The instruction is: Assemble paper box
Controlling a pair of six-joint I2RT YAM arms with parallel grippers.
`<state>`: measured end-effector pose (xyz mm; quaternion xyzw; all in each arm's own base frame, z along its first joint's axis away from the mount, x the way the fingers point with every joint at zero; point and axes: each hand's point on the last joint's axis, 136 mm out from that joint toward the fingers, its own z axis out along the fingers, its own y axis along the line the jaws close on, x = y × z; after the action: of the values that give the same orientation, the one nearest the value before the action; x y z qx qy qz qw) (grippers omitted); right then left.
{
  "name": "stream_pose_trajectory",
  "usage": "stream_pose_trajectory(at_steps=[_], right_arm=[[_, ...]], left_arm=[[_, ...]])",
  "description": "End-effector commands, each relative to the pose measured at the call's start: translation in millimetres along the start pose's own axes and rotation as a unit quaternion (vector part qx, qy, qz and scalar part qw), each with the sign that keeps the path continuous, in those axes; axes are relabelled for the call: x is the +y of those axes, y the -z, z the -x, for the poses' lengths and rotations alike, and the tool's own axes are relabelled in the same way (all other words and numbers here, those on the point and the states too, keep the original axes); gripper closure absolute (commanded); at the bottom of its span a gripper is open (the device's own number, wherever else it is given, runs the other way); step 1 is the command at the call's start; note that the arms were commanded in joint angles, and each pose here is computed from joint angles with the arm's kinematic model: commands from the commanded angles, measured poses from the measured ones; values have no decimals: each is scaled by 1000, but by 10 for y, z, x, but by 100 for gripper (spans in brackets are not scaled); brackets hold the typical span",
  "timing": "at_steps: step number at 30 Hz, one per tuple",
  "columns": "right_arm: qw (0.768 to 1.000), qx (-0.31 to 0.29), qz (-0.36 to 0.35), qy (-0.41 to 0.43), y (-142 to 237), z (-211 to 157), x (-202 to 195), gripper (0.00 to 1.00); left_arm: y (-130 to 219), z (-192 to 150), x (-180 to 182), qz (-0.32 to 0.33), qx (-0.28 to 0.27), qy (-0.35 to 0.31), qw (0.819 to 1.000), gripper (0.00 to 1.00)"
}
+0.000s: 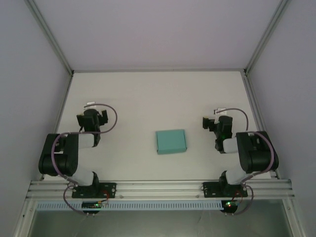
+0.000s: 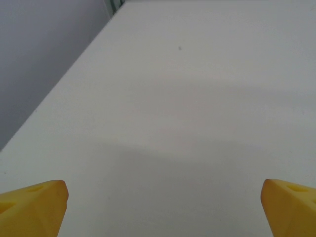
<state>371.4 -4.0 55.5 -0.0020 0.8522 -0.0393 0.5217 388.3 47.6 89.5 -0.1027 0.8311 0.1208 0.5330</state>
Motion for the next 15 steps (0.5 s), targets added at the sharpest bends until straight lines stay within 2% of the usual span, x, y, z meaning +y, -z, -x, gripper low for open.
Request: stream_pose_trajectory(at_steps=[1, 6, 15], right_arm=[[998, -34, 36, -36, -70, 304, 9, 1], [997, -50, 16, -50, -58, 351, -84, 1], [998, -46, 22, -47, -64, 342, -47, 1]], left_arm=[[6, 159, -48, -32, -31, 25, 999, 1], [9, 168, -49, -32, -35, 25, 999, 1], [8, 173, -51, -33, -35, 25, 999, 1]])
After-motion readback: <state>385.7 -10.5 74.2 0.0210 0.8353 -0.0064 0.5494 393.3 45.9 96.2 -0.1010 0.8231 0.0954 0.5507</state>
